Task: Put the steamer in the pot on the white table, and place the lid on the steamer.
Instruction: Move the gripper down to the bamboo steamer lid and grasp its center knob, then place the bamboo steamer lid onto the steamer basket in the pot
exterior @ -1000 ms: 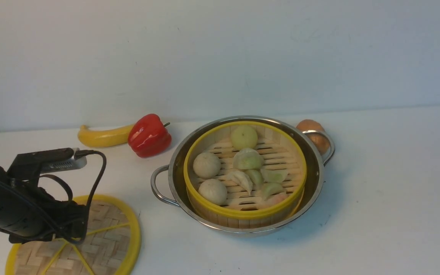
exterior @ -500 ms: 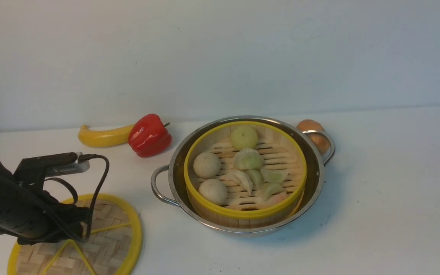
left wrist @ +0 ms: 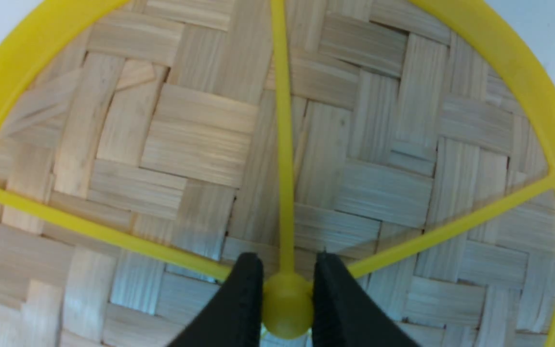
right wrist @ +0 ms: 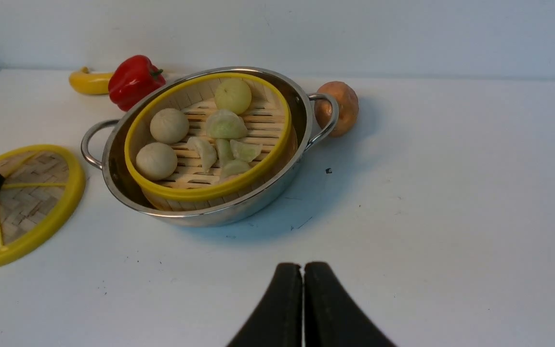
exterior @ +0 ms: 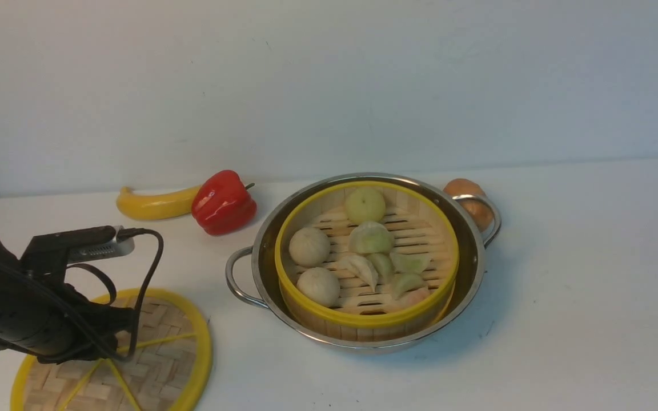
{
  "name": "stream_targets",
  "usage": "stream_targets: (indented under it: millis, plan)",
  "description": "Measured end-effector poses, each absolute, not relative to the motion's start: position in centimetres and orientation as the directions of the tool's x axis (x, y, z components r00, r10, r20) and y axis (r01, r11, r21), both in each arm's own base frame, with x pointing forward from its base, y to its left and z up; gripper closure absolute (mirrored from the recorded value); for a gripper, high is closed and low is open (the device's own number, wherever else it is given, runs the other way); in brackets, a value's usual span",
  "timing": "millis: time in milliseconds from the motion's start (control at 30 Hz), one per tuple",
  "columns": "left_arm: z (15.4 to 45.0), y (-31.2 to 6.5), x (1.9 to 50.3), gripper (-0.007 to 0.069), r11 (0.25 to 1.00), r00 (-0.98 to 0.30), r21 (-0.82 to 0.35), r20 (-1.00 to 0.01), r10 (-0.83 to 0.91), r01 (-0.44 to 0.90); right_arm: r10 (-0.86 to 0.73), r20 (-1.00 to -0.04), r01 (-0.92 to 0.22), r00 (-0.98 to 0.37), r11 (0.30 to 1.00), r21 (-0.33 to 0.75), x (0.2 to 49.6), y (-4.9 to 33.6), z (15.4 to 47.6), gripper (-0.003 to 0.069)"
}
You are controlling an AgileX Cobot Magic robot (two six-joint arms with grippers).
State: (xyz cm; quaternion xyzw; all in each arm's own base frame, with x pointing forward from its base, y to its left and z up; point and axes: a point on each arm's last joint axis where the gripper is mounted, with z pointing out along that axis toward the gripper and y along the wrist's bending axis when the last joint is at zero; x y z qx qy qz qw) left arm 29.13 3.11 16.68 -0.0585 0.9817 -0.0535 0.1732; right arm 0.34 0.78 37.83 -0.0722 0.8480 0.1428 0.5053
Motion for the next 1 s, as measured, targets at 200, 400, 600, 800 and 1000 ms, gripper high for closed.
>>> stream_targets:
  millis: [200,400,600,800,1000]
  plan:
    - [20.9,3.2,29.0,0.0505,0.996,-0.949,-0.087,-0.313,-0.048,-0.022,0.015,-0.879,-0.270,-0.477,0.949,0.163,0.3,0.8,37.8,0.0629]
    - [28.8,3.4,29.4,0.0505,0.997,-0.947,-0.071,-0.319,-0.035,-0.013,0.009,-0.880,-0.273,-0.475,0.949,0.157,0.3,0.8,37.8,0.0623]
    - [35.5,1.2,30.5,0.0505,0.996,-0.907,-0.052,-0.420,0.039,0.068,0.006,-0.880,-0.271,-0.474,0.950,0.152,0.3,0.7,37.8,0.0621]
    - [36.8,-3.4,32.2,0.0505,0.982,-0.881,-0.066,-0.456,0.129,0.178,0.005,-0.881,-0.269,-0.473,0.951,0.150,0.4,0.7,37.8,0.0621]
    - [34.0,-10.7,36.7,0.0505,0.950,-0.883,-0.074,-0.397,0.252,0.304,0.005,-0.881,-0.269,-0.473,0.951,0.150,0.4,0.7,37.8,0.0619]
